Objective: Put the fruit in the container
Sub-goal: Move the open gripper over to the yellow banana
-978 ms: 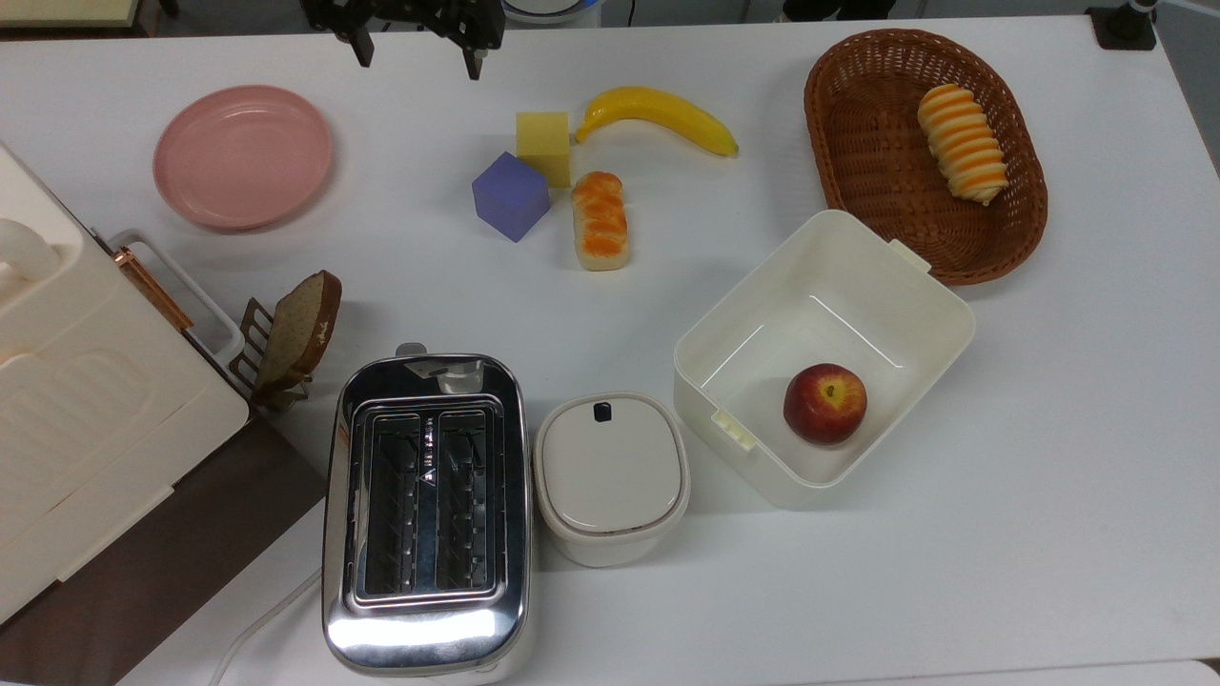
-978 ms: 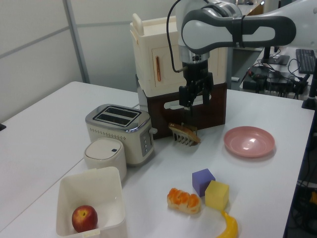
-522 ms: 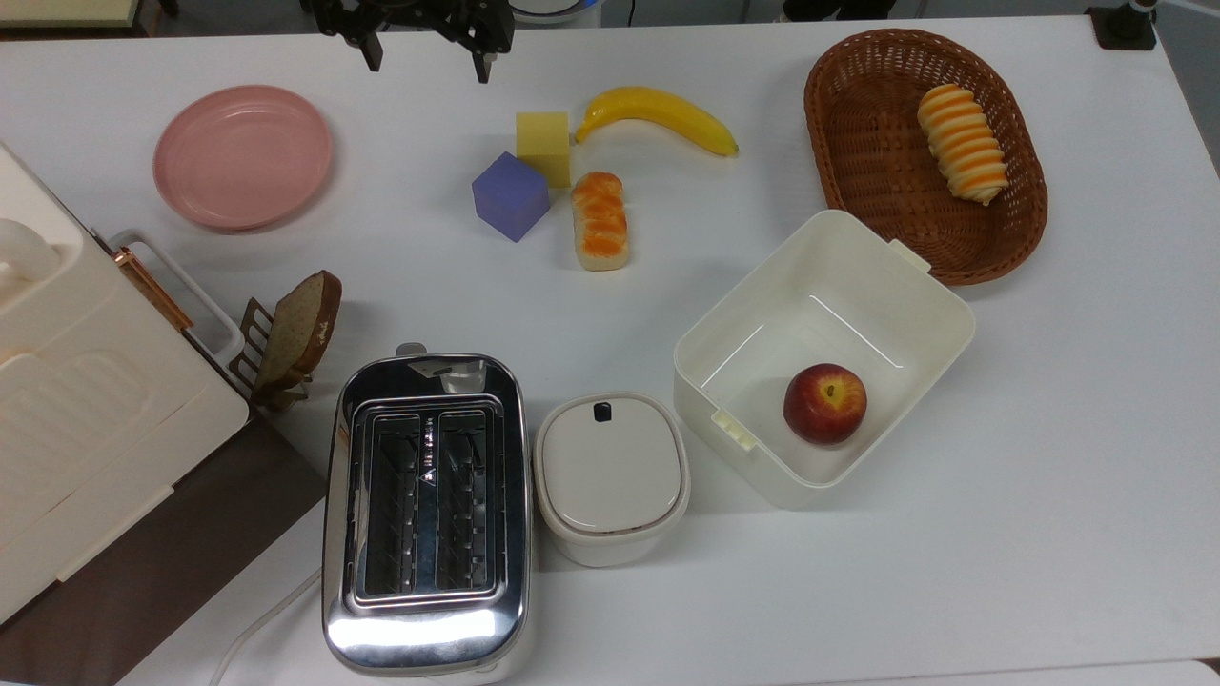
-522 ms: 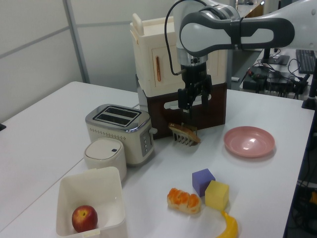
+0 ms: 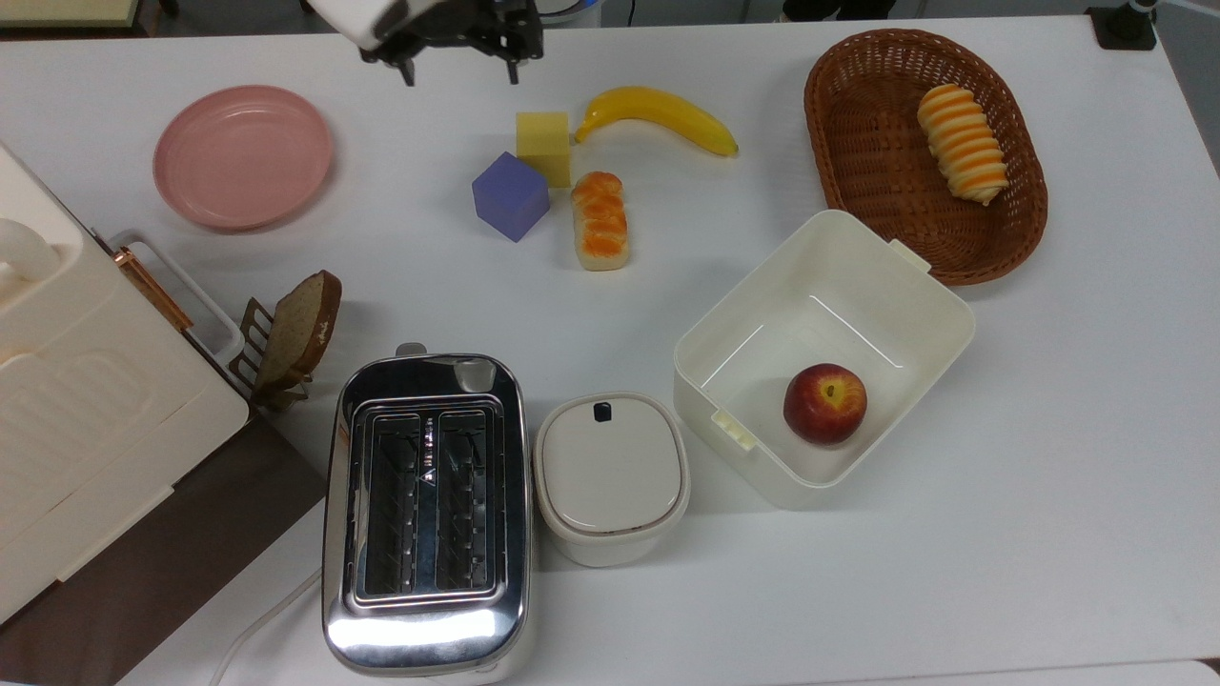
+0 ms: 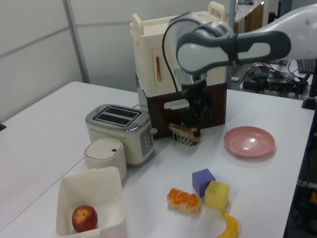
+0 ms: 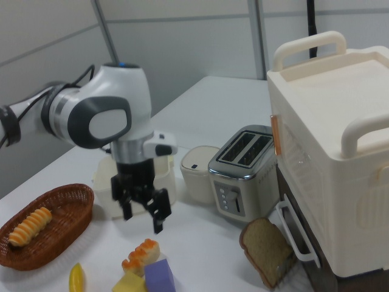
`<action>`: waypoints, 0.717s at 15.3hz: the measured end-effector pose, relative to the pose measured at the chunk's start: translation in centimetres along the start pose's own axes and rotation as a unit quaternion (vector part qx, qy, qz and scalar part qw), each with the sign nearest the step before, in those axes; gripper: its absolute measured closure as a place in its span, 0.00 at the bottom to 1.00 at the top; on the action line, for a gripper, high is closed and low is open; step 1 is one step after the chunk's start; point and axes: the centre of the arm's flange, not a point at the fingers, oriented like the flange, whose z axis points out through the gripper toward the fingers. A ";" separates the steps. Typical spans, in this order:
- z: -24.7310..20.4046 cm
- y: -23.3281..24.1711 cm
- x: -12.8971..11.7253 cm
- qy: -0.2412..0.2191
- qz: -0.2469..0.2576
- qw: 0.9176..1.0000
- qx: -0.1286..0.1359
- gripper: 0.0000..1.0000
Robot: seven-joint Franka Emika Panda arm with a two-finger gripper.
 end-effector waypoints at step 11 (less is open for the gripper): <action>7.6 -12.5 -2.8 -0.103 -0.350 0.930 -0.045 0.00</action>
